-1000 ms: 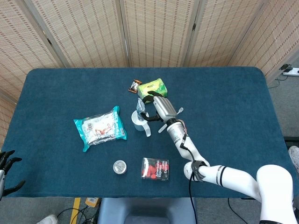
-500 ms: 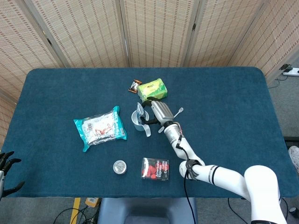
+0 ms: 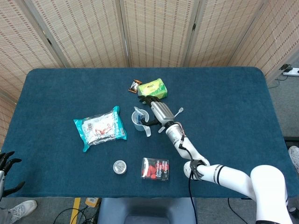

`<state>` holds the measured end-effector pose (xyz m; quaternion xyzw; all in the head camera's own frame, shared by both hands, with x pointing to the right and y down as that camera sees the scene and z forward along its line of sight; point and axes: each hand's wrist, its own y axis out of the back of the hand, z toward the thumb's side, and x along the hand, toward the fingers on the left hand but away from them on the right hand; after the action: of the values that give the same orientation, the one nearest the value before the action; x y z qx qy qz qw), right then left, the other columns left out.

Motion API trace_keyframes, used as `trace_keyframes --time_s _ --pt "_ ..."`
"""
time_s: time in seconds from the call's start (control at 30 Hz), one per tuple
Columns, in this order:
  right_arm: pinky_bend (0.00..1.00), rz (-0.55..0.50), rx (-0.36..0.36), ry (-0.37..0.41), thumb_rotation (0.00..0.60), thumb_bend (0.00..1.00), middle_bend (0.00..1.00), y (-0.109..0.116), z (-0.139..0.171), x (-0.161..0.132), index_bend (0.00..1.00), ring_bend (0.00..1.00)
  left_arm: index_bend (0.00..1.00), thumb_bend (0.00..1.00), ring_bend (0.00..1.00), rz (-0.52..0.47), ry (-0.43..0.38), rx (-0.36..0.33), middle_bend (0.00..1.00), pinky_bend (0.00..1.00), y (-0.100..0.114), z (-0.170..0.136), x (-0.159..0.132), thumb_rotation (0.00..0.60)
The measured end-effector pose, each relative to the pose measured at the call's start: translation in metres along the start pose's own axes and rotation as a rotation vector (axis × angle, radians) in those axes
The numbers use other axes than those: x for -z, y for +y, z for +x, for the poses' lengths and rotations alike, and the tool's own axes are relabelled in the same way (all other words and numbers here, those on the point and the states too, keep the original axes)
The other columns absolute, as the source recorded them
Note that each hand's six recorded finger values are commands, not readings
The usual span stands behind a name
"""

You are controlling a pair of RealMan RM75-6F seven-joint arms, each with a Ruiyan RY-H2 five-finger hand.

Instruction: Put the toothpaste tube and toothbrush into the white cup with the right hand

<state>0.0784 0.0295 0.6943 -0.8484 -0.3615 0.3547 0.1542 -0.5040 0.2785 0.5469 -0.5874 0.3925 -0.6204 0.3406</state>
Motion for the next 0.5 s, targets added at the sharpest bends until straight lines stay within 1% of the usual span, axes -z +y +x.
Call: trace_keyframes --time_s 0.07,0.17,0.23,0.33,0.4,0.5 --pt "0.04 0.004 0.001 0.012 0.600 0.21 0.15 0.006 0.004 -0.001 0.01 0.04 0.32 0.20 0.13 -0.001 -0.005 -0.002 0.16 0.16 0.001 0.001 -0.001 0.600" --pt "0.04 0.014 0.011 0.035 0.600 0.21 0.15 0.021 0.012 -0.001 0.02 0.04 0.32 0.20 0.13 -0.003 -0.009 -0.012 0.16 0.16 0.002 0.001 -0.003 0.600" --pt "0.04 0.032 0.039 0.051 0.600 0.21 0.16 0.036 0.019 0.000 0.04 0.04 0.32 0.20 0.13 -0.003 -0.011 -0.015 0.16 0.16 0.003 0.001 -0.004 0.600" --pt "0.04 0.061 0.100 0.063 0.600 0.21 0.18 0.060 0.031 0.006 0.12 0.04 0.32 0.20 0.13 -0.001 -0.015 -0.017 0.16 0.16 0.003 0.001 -0.005 0.600" --pt "0.04 0.082 0.136 0.058 0.600 0.22 0.20 0.074 0.041 0.014 0.19 0.04 0.32 0.20 0.13 -0.001 -0.017 -0.018 0.16 0.16 0.004 0.001 -0.006 0.600" --pt "0.04 0.140 0.148 0.032 0.600 0.26 0.22 0.087 0.050 0.027 0.24 0.04 0.32 0.20 0.13 -0.002 -0.024 -0.022 0.16 0.16 0.005 0.001 -0.008 0.600"
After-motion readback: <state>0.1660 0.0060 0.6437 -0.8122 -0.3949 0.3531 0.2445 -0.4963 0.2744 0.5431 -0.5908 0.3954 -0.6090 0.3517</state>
